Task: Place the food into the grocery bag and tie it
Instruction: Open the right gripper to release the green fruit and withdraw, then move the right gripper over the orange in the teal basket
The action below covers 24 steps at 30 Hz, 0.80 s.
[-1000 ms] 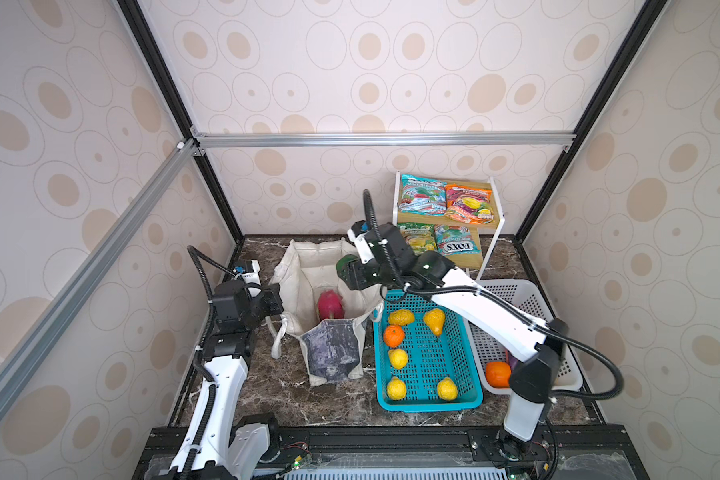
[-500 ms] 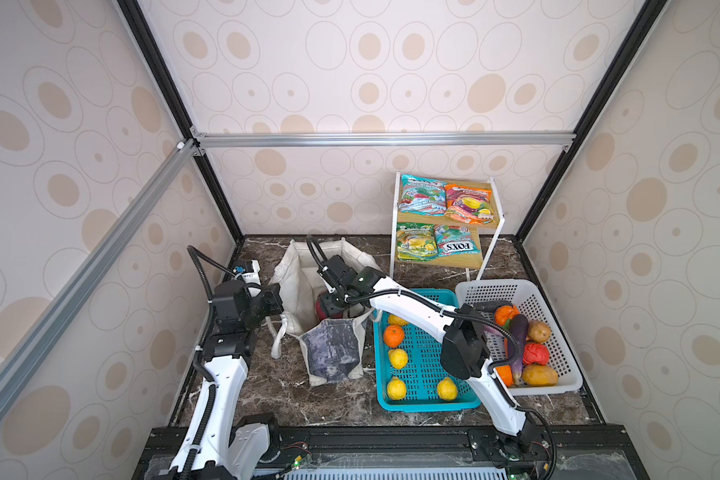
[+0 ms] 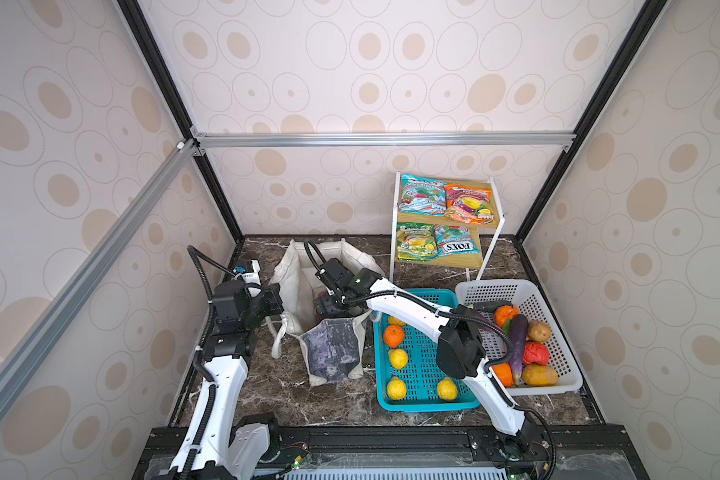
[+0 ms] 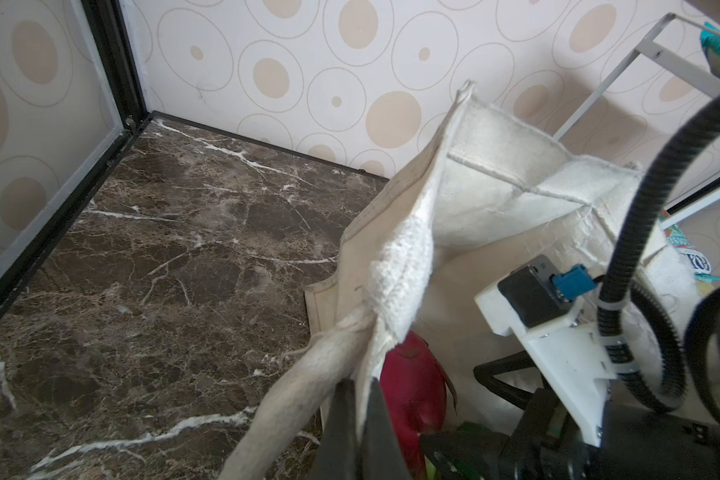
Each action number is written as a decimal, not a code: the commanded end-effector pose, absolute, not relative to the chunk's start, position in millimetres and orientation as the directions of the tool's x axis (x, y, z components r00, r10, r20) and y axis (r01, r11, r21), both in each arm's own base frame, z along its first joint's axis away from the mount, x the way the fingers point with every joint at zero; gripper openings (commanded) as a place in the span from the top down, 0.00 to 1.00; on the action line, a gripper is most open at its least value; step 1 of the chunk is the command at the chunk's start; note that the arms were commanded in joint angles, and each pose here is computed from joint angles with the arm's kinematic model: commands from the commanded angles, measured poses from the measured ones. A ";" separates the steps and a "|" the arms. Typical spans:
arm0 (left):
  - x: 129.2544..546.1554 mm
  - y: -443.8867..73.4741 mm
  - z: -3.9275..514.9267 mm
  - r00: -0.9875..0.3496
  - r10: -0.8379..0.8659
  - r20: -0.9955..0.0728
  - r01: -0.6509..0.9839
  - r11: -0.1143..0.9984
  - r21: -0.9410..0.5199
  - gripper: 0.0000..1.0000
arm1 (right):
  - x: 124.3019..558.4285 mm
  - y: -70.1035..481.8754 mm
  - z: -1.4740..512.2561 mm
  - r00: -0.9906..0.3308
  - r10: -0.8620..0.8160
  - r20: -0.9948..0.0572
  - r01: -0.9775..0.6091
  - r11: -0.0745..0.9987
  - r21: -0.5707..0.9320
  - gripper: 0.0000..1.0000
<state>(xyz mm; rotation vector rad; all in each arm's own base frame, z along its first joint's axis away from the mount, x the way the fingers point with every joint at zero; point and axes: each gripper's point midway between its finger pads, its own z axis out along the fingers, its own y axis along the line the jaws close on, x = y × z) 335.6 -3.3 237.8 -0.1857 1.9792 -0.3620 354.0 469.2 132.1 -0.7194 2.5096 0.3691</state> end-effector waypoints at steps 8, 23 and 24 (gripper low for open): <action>334.9 0.0 247.2 -0.392 -0.283 -0.875 0.032 0.947 -0.320 1.00 | 327.7 442.6 298.3 -0.597 -0.315 -0.738 -0.586 0.799 0.134 0.00; 335.0 0.3 247.0 -0.394 -0.283 -0.875 0.030 0.947 -0.319 1.00 | 275.7 277.2 295.4 -0.628 -0.239 -0.740 -0.382 0.924 0.025 0.00; 335.1 0.3 246.8 -0.394 -0.283 -0.875 0.030 0.947 -0.320 1.00 | 273.7 269.7 283.4 -0.642 -0.221 -0.734 -0.367 0.929 0.042 0.00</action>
